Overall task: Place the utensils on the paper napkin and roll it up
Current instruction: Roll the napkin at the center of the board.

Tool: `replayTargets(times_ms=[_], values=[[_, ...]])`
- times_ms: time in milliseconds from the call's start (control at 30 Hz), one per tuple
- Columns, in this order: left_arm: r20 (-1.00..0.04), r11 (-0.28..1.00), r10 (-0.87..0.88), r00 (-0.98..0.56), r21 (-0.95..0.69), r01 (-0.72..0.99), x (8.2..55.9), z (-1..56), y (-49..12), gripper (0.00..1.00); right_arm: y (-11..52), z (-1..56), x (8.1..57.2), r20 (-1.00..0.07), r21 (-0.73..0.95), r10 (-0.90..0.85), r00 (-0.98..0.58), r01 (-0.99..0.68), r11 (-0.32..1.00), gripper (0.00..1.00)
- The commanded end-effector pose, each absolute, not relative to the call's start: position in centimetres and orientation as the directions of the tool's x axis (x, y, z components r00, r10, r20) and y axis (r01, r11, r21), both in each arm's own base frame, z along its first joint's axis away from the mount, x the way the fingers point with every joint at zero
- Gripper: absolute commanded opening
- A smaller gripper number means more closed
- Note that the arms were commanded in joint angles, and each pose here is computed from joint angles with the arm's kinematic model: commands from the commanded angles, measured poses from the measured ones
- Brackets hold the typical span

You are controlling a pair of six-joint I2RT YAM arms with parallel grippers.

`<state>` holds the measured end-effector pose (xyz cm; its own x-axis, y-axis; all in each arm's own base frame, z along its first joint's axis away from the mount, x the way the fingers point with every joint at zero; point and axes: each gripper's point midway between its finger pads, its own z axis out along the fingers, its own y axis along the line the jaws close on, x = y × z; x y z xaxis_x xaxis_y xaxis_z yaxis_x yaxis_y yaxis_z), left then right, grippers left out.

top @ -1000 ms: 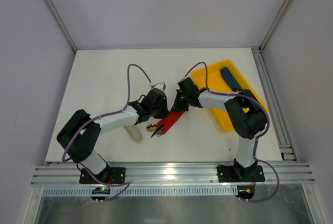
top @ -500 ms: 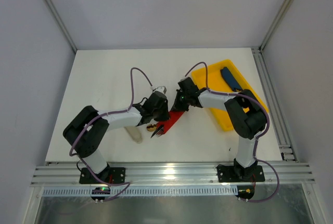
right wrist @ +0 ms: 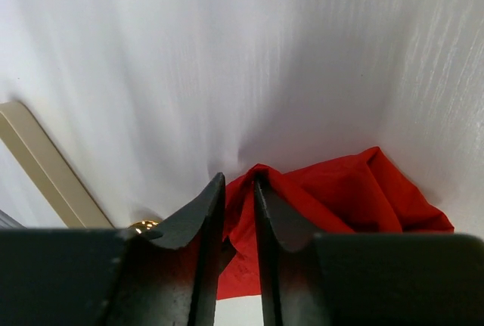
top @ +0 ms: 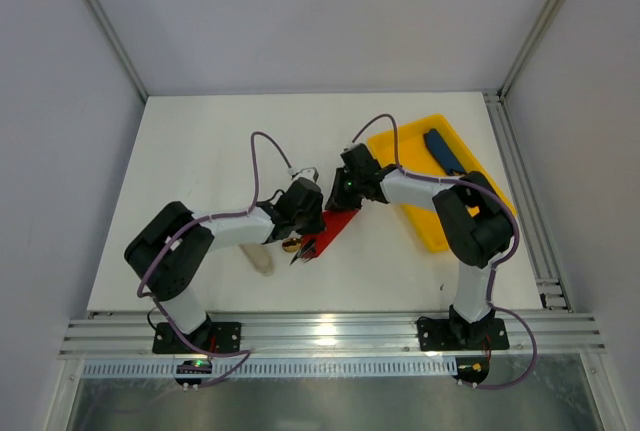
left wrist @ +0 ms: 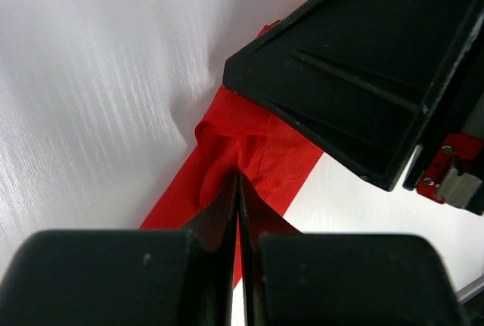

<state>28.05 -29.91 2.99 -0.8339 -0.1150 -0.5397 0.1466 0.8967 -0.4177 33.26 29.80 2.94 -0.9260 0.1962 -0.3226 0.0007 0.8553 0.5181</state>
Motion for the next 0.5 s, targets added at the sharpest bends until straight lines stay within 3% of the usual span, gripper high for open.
replayTargets(times_ms=[0,167,367,467], values=[[-0.540,0.918,-0.106,-0.835,-0.377,0.127,27.8,1.5,-29.0,0.00,30.5,6.4,34.7,-0.402,0.534,0.162,-0.901,-0.087,0.841,0.27],[-0.535,0.919,-0.107,-0.838,-0.375,0.123,27.7,1.3,-28.9,0.00,30.3,8.9,35.7,-0.466,0.499,0.122,-0.876,-0.146,0.854,0.48],[-0.535,0.921,-0.102,-0.839,-0.370,0.123,27.7,1.1,-28.8,0.00,29.0,10.8,35.9,-0.530,0.436,0.077,-0.845,-0.194,0.879,0.51],[-0.536,0.921,-0.103,-0.838,-0.371,0.124,27.7,1.1,-28.8,0.00,28.1,11.3,35.7,-0.543,0.431,0.077,-0.836,-0.199,0.880,0.48]])
